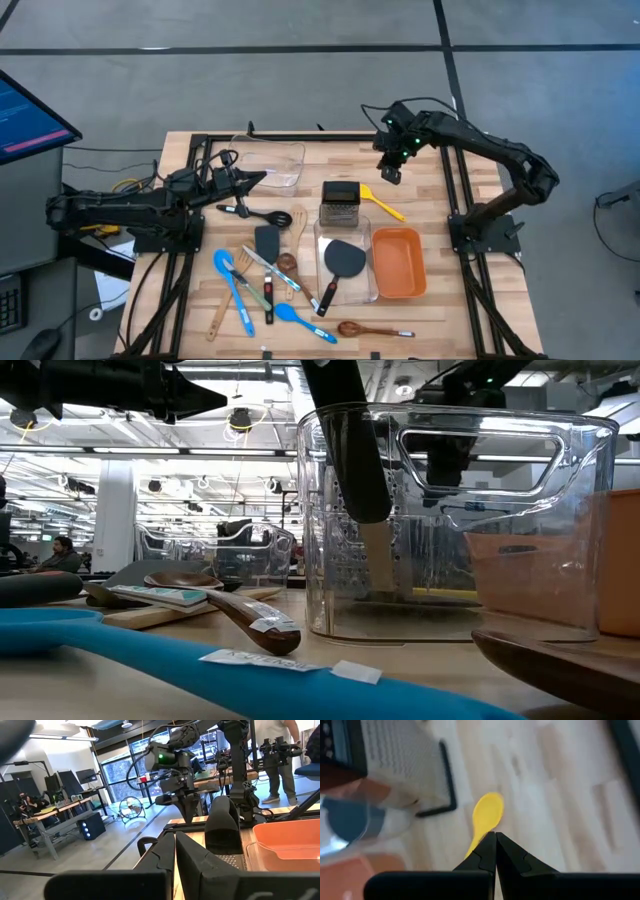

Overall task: Pick & Place Kitchen Items
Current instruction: Put the yellow ladle into the top transparent bin

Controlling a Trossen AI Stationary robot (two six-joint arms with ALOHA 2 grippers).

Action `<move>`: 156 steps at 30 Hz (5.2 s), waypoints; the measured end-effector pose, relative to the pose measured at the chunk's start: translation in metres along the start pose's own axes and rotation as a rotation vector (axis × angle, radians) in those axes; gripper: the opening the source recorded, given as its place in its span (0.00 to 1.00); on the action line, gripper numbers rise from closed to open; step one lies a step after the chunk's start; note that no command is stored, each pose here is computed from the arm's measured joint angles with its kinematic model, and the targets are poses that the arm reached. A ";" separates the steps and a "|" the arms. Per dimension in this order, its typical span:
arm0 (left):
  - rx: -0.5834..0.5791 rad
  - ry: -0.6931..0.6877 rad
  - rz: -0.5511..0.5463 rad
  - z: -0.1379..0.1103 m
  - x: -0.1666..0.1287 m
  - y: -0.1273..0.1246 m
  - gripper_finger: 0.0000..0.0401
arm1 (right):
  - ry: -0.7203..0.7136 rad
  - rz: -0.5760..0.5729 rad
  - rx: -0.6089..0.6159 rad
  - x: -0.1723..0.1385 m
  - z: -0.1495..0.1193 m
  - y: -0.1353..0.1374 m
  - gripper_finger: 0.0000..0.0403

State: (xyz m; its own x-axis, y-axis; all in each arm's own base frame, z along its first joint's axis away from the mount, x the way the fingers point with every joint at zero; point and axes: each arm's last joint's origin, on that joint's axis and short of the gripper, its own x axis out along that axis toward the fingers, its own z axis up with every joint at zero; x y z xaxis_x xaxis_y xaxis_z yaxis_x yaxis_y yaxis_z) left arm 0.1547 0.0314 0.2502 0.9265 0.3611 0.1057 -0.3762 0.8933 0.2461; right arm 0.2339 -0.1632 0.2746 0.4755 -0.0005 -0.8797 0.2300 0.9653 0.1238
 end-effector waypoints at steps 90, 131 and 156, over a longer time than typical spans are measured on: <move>0.000 -0.001 0.000 0.000 0.000 0.000 0.01 | 0.152 -0.007 0.176 0.124 -0.091 0.043 0.57; 0.000 0.001 0.000 0.000 0.000 0.000 0.01 | 0.106 -0.042 0.166 0.102 -0.061 0.027 0.05; -0.017 -0.024 0.007 0.002 0.000 0.001 0.01 | -0.175 -0.489 0.084 -0.044 -0.021 0.037 0.05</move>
State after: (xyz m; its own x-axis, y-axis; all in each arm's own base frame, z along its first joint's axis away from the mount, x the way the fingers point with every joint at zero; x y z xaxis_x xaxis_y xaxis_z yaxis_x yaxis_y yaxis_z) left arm 0.1545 0.0313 0.2526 0.9235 0.3607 0.1306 -0.3821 0.8954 0.2288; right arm 0.2035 -0.1218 0.3078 0.4290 -0.4965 -0.7547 0.5244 0.8171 -0.2394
